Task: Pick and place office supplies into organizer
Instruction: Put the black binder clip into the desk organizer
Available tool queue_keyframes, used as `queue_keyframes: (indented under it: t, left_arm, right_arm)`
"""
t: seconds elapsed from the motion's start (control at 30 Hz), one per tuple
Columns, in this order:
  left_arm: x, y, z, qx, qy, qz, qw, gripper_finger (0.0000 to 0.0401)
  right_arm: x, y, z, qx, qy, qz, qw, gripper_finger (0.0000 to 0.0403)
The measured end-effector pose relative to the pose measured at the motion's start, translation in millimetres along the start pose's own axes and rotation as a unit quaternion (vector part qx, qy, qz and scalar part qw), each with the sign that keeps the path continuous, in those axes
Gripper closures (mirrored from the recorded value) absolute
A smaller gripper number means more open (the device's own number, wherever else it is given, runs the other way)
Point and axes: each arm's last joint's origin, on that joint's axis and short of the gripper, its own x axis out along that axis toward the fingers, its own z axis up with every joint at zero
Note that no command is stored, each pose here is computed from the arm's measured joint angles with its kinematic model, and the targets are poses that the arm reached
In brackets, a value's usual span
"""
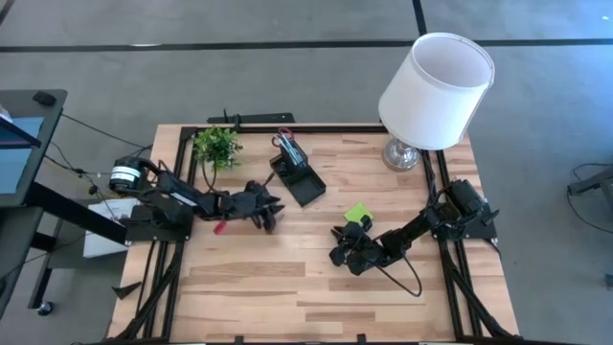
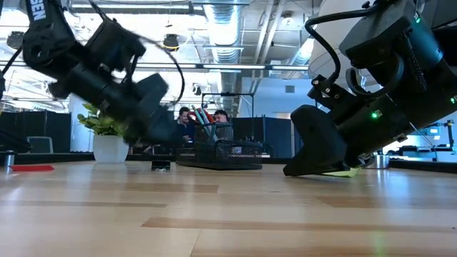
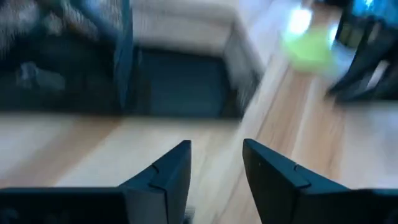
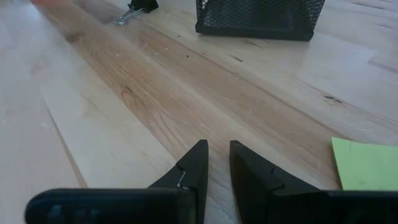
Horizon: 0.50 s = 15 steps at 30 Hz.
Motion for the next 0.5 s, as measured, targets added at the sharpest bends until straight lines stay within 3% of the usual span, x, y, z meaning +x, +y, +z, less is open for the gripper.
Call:
queue_keyframes:
  t: [0.1, 0.3, 0.5]
  left_arm:
    - [0.2, -13.6, 29.0, 0.006, -0.043, -0.017, 0.999, 0.0258]
    - [-20.6, -44.2, 115.3, 0.123, -0.064, 0.022, 0.99, 0.0267]
    - [-98.0, -61.3, 209.8, 0.203, -0.018, 0.034, 0.978, 0.0275]
  right_arm:
    - [0.0, -0.1, -0.1, 0.0, 0.0, 0.0, 1.0, 0.0343]
    - [0.0, -0.2, -0.2, -0.001, 0.001, 0.0, 1.0, 0.0343]
    - [-3.2, 1.1, -3.0, -0.01, 0.005, 0.003, 1.0, 0.0343]
